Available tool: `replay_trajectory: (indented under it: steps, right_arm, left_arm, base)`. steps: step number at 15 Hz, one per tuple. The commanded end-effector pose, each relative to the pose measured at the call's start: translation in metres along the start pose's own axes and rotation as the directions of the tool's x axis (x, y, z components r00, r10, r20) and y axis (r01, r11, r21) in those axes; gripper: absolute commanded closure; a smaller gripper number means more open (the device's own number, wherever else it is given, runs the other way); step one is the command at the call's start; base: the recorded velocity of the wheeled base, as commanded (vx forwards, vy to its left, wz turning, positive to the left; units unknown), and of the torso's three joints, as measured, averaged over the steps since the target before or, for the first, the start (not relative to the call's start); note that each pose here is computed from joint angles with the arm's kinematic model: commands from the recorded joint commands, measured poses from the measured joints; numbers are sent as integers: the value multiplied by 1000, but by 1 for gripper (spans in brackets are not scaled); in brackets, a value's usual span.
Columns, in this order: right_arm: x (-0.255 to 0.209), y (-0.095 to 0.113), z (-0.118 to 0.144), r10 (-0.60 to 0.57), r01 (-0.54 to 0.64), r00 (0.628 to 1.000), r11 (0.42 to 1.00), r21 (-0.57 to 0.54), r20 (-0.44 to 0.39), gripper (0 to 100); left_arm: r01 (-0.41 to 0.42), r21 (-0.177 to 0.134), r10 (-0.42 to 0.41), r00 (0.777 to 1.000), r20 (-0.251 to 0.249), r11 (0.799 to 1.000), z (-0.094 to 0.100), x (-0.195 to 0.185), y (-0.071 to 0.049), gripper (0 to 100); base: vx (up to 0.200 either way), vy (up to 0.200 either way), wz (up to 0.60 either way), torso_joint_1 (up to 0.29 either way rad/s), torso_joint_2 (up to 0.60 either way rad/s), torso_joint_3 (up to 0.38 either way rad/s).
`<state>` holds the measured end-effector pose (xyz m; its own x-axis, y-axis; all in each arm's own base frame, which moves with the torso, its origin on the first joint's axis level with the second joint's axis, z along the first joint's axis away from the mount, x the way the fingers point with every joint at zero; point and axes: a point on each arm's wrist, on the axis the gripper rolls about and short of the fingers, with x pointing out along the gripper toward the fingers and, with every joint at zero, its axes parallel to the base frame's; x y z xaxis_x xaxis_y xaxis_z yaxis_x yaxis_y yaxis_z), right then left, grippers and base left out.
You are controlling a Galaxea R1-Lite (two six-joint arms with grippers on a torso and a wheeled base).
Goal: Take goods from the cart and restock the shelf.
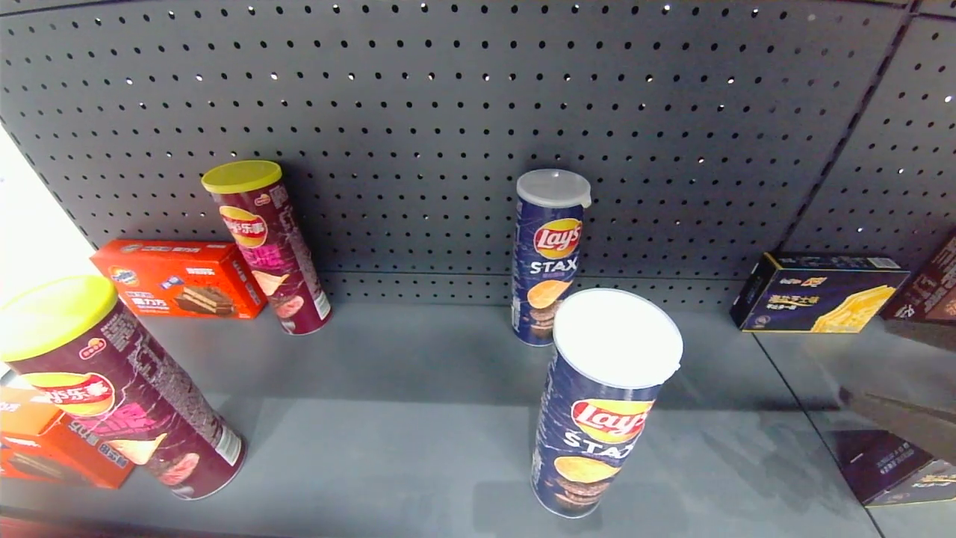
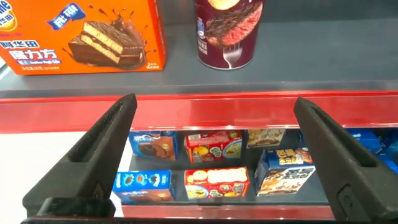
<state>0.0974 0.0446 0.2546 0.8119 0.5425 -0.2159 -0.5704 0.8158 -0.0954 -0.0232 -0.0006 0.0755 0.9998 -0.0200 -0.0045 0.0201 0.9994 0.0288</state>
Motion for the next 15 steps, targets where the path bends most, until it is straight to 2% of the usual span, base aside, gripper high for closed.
replay_trajectory:
  steps: [1,5,8,15]
  right_arm:
    - [46,2,-12,86,-86,985,996,6,-147,0]
    - [68,12,-19,155,-158,965,987,1,-211,0]
    - [82,16,-35,161,-165,945,986,9,-285,0]
    - [101,28,-36,201,-213,929,977,-7,-310,0]
  left_arm:
    - [0,0,0,1000,-2,1000,0,0,0,0]
    - [3,0,-3,1000,-2,1000,0,0,0,0]
    - [5,0,-5,1000,-3,1000,0,0,0,0]
    - [5,0,-5,1000,0,1000,0,0,0,0]
  base:
    - [0,0,0,0,0,0]
    - [0,0,0,0,0,0]
    - [0,0,0,0,0,0]
    - [0,0,0,0,0,0]
